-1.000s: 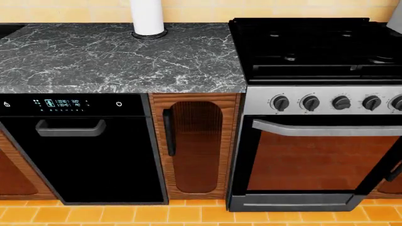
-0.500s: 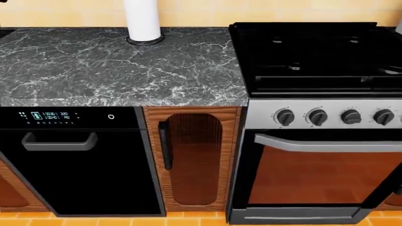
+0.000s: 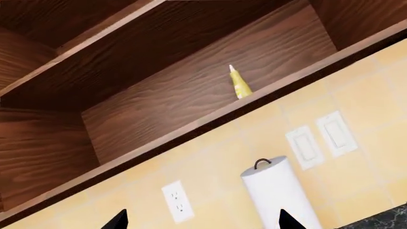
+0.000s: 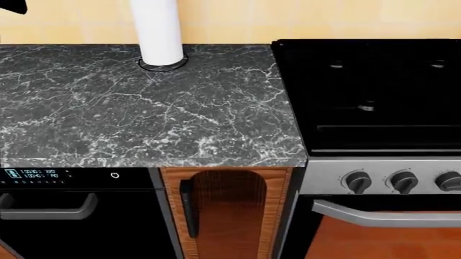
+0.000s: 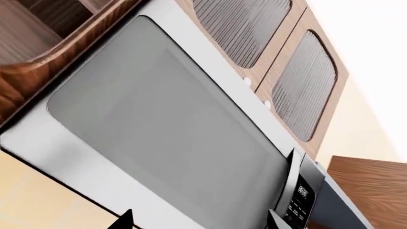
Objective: Pick and place the shaker into the drawer. Then close the cabinet.
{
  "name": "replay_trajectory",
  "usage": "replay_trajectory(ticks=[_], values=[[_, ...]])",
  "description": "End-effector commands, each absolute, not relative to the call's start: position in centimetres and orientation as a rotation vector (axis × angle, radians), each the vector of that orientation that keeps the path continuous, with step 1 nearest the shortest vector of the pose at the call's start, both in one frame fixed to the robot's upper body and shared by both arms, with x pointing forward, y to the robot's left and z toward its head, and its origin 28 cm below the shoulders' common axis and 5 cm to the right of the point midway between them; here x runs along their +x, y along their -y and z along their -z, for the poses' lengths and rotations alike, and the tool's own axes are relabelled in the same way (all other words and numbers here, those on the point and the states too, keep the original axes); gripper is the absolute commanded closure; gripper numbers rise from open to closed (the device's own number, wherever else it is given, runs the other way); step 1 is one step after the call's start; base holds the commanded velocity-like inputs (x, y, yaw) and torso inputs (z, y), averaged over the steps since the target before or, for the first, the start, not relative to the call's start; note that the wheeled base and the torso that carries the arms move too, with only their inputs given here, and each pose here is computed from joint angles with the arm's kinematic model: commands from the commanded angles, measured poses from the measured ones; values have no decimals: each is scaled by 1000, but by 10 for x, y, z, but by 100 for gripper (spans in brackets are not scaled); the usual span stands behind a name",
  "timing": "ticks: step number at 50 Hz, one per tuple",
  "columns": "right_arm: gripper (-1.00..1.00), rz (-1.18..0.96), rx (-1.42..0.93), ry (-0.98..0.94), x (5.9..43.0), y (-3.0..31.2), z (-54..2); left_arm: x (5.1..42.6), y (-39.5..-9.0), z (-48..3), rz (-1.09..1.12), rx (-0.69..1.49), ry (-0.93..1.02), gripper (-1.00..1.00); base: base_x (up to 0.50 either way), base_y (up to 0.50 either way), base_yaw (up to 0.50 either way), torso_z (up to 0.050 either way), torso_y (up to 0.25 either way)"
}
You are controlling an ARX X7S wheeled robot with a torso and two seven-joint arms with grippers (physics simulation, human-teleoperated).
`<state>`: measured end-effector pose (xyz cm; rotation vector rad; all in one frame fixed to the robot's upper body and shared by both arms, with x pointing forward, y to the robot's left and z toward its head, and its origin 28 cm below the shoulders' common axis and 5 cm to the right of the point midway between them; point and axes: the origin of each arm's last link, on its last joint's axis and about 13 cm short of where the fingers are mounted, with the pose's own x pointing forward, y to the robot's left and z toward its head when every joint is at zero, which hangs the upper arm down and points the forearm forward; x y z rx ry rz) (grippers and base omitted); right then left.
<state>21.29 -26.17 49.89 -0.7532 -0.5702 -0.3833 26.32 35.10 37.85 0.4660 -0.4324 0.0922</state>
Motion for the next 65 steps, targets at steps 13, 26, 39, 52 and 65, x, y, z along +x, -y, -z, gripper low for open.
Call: replay_trajectory(ticks=[13,26,39,52,65], values=[[-100,389,-776,571,212,261,-498,274,-349,-373,-50,438,415,-100,500,22,0,0,1],[-100,386,-783,574,213,260,-496,276,-347,-372,-41,430,413,-100,500,3,0,0,1],[-100,386,-787,572,215,260,-493,278,-347,-369,-37,430,407,-100,500,-2,0,0,2],[-100,396,-744,592,211,261,-494,278,-346,-368,-35,426,405,-100,148,11,0,0,0],[-100,468,-821,773,183,244,-533,279,-341,-357,-8,405,397,-100,0,0,0,0,1]])
